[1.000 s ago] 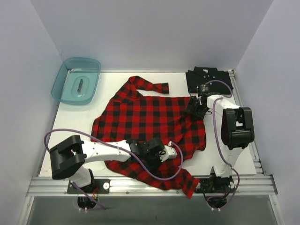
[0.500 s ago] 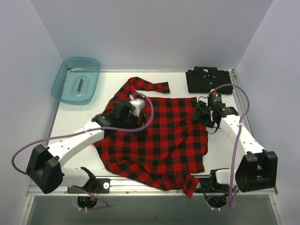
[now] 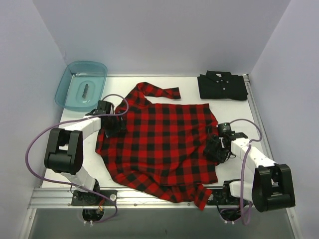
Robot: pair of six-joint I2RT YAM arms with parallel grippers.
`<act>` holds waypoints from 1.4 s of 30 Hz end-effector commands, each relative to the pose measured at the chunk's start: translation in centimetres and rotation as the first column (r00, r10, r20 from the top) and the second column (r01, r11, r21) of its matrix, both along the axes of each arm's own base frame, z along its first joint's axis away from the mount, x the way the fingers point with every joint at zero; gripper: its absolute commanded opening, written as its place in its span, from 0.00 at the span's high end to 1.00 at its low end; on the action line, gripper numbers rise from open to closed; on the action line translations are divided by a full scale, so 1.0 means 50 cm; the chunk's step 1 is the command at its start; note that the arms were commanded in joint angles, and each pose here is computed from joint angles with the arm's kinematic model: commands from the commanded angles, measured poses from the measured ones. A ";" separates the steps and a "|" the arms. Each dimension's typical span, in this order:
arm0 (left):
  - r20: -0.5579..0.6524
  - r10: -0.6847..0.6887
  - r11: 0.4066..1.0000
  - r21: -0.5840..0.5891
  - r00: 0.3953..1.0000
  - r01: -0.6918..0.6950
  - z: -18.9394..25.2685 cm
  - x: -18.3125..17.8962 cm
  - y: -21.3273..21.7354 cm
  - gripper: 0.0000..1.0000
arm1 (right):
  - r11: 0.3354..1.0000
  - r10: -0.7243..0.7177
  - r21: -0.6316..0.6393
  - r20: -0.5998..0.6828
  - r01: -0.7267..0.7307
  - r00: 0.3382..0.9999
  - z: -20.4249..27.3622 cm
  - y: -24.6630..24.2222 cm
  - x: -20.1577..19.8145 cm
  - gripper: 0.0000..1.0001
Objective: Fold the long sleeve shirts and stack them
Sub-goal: Flatten the shirt out
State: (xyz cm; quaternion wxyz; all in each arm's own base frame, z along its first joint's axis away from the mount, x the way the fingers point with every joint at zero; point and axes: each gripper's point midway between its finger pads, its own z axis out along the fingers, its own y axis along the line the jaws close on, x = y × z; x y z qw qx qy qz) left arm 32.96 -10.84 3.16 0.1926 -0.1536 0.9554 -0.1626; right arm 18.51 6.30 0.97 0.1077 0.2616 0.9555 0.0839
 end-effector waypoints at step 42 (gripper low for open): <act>0.555 -0.500 0.841 0.129 0.665 0.525 0.238 -0.247 -0.379 0.21 | 0.857 0.494 -0.294 0.238 -0.422 0.837 0.204 0.153 0.402 0.50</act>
